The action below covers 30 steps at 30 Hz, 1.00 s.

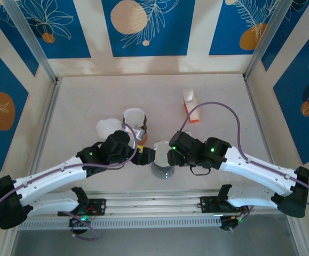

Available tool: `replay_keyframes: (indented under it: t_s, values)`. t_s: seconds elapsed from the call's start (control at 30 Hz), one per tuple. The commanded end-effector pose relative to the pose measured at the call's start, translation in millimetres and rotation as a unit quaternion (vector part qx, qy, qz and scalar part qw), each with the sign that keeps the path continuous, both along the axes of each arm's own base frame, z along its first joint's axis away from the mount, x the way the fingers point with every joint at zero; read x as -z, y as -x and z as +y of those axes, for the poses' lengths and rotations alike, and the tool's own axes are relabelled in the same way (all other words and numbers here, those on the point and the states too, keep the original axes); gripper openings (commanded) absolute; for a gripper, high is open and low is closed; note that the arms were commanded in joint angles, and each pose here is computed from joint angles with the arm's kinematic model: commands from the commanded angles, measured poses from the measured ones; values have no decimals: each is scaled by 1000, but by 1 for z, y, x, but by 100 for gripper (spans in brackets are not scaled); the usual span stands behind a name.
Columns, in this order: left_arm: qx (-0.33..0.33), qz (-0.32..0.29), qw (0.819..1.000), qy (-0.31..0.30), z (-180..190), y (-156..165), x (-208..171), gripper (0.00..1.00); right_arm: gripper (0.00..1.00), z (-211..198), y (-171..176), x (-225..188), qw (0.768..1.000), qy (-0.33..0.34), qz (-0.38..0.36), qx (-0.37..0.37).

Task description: Place the coffee filter in the dripper

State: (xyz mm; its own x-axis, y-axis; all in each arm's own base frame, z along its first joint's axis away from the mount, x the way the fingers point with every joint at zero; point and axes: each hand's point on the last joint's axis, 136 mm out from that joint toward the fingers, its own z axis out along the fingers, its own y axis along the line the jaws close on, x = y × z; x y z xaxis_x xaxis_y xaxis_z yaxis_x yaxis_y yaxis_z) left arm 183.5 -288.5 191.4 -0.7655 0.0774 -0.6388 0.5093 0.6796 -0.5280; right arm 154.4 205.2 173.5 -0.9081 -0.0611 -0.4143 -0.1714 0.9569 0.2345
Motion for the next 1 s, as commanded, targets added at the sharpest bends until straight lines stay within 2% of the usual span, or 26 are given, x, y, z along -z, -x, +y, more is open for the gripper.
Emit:
replay_keyframes:
  t_s: [0.0,0.2,0.37,0.67,0.97]
  values:
    - [6,-2,1000,7,-3,-2,-1,83,54,-1,-1,-1,1000,2,-7,7]
    - [15,-19,999,26,-12,-6,-11,86,54,-2,-1,0,1000,6,-3,6]
    - [10,-30,999,5,-15,-14,-9,87,54,-2,-1,1,1000,6,-2,6]
    - [-12,-14,999,-29,-12,-24,9,75,54,0,-1,4,1000,7,5,5]
    - [-21,-7,999,-34,-5,-23,12,73,54,-5,-2,7,1000,12,8,12]
